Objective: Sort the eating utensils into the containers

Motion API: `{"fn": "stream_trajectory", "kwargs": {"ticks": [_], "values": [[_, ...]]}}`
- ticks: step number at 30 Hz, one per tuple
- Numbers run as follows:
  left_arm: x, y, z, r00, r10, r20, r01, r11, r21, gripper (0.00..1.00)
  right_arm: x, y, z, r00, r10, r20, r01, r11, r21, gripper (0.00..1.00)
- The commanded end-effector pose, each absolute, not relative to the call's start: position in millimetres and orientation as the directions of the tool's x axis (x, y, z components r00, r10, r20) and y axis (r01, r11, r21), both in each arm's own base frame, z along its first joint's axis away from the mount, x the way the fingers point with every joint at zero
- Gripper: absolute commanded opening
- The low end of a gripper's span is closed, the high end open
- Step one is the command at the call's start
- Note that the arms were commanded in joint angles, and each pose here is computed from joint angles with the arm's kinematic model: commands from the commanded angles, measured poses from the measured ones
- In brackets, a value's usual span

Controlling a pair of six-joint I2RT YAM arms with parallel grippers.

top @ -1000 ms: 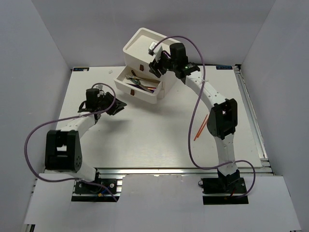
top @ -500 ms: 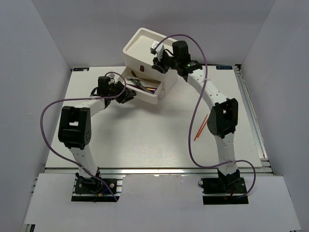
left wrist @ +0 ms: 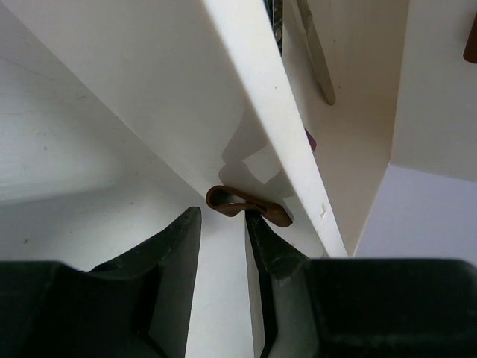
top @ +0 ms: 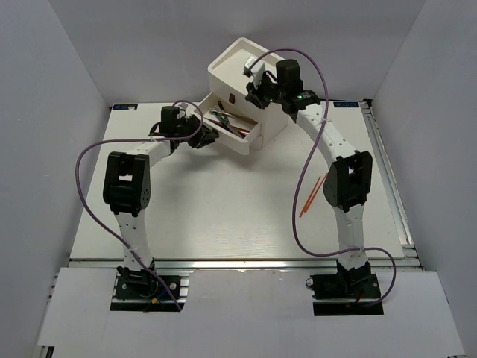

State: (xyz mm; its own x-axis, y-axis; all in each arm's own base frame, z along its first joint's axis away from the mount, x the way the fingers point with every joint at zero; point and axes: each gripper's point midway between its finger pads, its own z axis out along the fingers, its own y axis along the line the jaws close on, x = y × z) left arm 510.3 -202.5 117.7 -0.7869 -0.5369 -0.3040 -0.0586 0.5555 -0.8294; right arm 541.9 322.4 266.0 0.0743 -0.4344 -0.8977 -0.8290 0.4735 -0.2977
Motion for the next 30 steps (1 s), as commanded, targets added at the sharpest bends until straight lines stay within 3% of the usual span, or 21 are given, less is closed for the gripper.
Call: {"fn": "stream_trajectory", "kwargs": {"ticks": [1,15,30], "values": [[541.7,-220.0,178.0,-0.675,-0.564,-0.475,0.141,0.534,-0.834,0.41,463.2,369.9,245.1,-0.04,-0.4,-0.916,-0.967,0.246,-0.065,0.0],[500.8,-199.4,188.1,-0.613,-0.539,-0.577,0.181,0.615,-0.767,0.44,442.4,379.6,264.9,-0.119,-0.298,-0.947,-0.985,0.154,0.075,0.0],[533.9,-183.0,218.6,-0.488,-0.539,-0.687,0.192,0.701,-0.686,0.48,429.4,382.9,272.9,-0.161,-0.277,-0.947,-0.984,0.117,0.133,0.0]]}}
